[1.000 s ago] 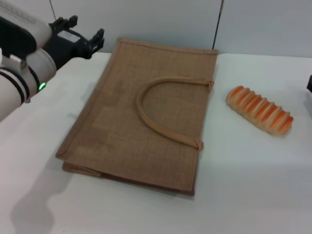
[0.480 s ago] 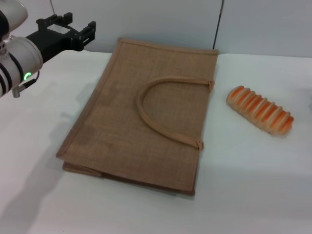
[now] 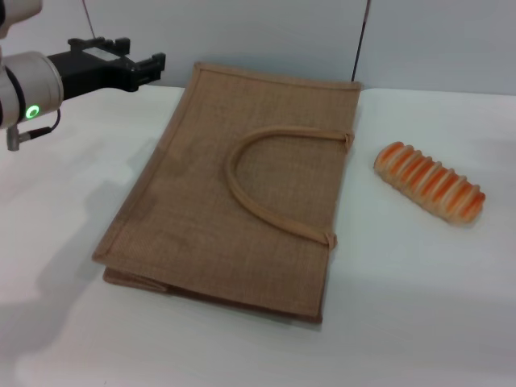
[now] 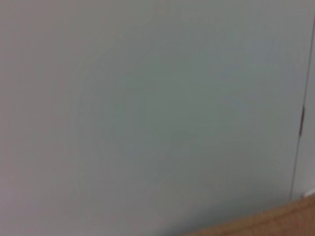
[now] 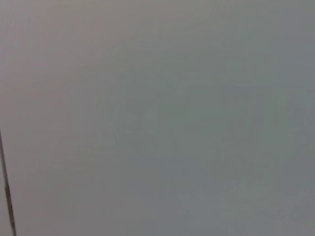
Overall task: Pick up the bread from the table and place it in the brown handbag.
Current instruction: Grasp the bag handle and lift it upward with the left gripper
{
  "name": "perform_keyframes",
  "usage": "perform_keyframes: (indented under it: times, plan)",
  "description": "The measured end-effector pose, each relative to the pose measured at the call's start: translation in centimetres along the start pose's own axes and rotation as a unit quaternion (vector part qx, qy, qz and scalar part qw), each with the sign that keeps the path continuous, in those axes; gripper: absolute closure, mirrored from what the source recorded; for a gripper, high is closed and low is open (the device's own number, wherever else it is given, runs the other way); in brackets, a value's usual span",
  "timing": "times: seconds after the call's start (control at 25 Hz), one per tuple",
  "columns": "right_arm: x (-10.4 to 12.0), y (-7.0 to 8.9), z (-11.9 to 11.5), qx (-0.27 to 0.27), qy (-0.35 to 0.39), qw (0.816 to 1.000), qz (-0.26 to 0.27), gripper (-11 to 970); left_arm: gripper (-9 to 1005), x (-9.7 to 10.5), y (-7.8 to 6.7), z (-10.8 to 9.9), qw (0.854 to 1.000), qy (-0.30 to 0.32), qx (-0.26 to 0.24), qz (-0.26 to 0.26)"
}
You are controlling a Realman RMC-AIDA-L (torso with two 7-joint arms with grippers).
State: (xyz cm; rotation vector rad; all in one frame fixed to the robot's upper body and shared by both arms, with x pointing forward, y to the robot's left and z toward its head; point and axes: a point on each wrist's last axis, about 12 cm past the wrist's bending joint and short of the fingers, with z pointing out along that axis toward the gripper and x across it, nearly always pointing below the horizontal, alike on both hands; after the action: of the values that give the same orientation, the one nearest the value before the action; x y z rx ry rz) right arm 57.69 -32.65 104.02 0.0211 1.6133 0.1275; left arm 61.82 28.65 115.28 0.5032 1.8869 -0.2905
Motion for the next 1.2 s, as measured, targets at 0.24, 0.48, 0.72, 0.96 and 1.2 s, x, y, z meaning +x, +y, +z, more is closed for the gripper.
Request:
perform_keyframes:
  times: [0.24, 0.48, 0.72, 0.96, 1.2]
  plan:
    - [-0.1, 0.2, 0.2, -0.003, -0.001, 1.0, 0.0, 190, 361, -1.5, 0.6, 0.4, 0.996, 0.086, 0.029, 0.002]
    - [-0.1, 0.4, 0.3, -0.013, 0.0, 1.0, 0.005, 189, 363, -3.4, 0.3, 0.9, 0.987, 0.146, 0.059, 0.025]
    - [-0.3, 0.7, 0.6, -0.021, -0.001, 1.0, 0.006, 189, 365, -5.2, -0.1, 1.2, 0.98, 0.171, 0.089, 0.043]
    - [-0.4, 1.2, 0.8, -0.033, 0.001, 0.999, 0.0, 189, 367, -5.4, -0.6, 2.7, 0.969, 0.215, 0.108, 0.054]
    - [-0.5, 1.8, 1.2, -0.046, 0.001, 0.999, -0.004, 189, 369, -4.8, -0.8, 3.8, 0.964, 0.233, 0.118, 0.054]
